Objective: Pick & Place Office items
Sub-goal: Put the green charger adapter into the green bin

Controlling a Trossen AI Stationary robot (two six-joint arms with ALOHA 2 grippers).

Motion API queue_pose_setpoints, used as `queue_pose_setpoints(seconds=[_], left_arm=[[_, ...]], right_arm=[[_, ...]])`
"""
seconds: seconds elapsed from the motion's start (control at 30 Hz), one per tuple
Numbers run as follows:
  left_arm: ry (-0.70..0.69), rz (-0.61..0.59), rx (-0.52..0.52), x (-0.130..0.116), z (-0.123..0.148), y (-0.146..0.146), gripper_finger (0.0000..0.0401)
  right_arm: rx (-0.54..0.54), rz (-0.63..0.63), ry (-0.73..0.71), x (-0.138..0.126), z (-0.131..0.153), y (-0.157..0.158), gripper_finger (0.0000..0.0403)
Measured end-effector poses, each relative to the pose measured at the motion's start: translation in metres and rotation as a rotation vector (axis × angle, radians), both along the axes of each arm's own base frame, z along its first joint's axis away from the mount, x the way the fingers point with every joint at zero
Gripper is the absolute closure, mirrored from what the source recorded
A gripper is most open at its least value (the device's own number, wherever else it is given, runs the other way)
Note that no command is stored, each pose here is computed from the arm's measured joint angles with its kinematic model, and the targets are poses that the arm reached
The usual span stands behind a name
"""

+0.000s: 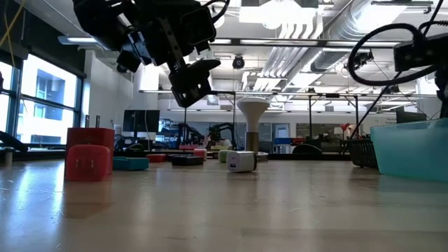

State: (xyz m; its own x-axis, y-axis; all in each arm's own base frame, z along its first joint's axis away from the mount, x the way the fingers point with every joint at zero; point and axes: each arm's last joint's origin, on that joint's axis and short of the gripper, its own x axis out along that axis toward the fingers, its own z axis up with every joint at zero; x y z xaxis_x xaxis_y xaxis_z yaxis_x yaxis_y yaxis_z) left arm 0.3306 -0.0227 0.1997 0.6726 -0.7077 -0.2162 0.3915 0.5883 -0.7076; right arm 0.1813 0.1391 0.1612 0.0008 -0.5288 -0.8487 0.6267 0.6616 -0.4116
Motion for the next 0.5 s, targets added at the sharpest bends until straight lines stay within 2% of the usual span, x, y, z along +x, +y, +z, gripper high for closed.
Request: queue_pose_setpoints(seconds=[0.2,0.5], left_arm=[[0.000,0.000,0.000,0.0000,0.0000,0.0000,0.0113],[-0.001,0.000,0.000,0.0000,0.0001,0.0000,0.0113]], right_arm=[[0.024,0.018,0.000,0.0056,-0.0056,-0.0055,0.0271],[-0.065,0.065,-0.044,0.0088,-0.0046,-0.0106,0.0270]])
